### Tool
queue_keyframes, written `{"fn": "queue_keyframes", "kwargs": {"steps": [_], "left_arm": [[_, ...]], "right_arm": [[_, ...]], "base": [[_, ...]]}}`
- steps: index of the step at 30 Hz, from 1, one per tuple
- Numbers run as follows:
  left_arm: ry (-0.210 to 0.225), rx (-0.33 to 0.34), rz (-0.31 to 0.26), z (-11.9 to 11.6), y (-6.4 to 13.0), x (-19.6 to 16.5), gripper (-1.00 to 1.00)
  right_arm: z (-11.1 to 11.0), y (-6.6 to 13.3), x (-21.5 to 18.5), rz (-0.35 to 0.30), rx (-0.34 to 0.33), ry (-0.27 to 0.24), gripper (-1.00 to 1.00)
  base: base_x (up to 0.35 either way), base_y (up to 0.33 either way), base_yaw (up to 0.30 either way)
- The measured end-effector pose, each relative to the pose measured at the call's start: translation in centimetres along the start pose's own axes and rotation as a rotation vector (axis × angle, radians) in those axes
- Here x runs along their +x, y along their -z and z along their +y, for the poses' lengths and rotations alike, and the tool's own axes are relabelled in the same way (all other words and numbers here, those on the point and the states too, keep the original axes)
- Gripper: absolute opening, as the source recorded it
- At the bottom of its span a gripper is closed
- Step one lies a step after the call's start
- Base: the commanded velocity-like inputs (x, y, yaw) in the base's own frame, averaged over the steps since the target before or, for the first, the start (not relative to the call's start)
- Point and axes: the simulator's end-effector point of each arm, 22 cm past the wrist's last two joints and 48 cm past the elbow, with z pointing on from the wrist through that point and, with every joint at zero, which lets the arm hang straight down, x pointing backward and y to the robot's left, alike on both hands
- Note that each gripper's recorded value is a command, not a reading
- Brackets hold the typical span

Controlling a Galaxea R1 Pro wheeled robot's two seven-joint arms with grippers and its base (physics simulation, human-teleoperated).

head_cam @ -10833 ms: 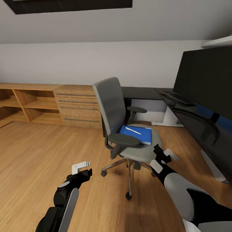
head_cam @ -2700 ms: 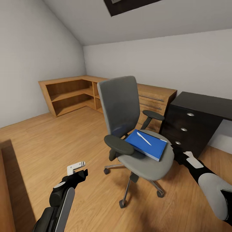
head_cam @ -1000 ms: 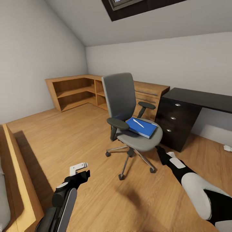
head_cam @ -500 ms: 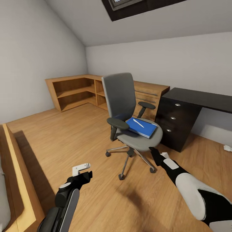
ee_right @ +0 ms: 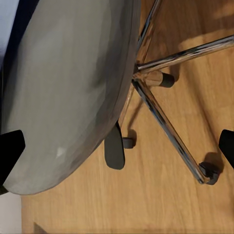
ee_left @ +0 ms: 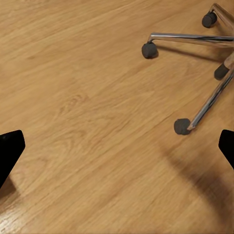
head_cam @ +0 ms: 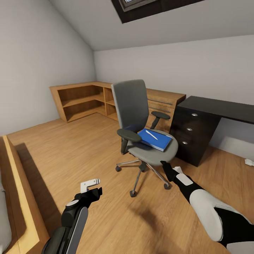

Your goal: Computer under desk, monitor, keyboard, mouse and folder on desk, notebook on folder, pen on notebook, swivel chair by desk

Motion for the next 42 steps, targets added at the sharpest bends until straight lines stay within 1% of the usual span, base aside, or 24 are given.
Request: {"fn": "queue_keyframes", "kwargs": {"steps": [7, 14, 20, 22, 26, 42], "left_arm": [[0.0, 0.0, 0.0, -0.03, 0.02, -0.01, 1.0], [0.0, 0.001, -0.001, -0.04, 0.03, -0.02, 1.0], [0.0, 0.0, -0.001, -0.01, 0.04, -0.03, 1.0], [-0.001, -0.001, -0.001, 0.01, 0.03, -0.02, 1.0], [-0.001, -0.001, -0.001, 0.02, 0.05, -0.04, 1.0], [0.001, 0.003, 0.001, -0.12, 0.02, 0.04, 1.0]], "right_arm": [[0.04, 0.0, 0.08, 0.001, 0.0, 0.0, 1.0], [0.05, 0.01, 0.1, 0.002, -0.001, 0.0, 1.0], [0.08, 0.02, 0.1, 0.001, -0.001, 0.0, 1.0], [-0.18, 0.02, 0.22, 0.003, 0.007, 0.008, 1.0], [0.21, 0.03, 0.12, 0.001, -0.004, -0.005, 1.0], [0.03, 0.02, 0.16, 0.002, 0.002, 0.005, 1.0]], "base": [[0.034, 0.0, 0.0], [0.173, 0.0, 0.0], [0.282, 0.0, 0.0], [0.314, 0.0, 0.0], [0.319, 0.0, 0.0], [0.32, 0.0, 0.0]]}}
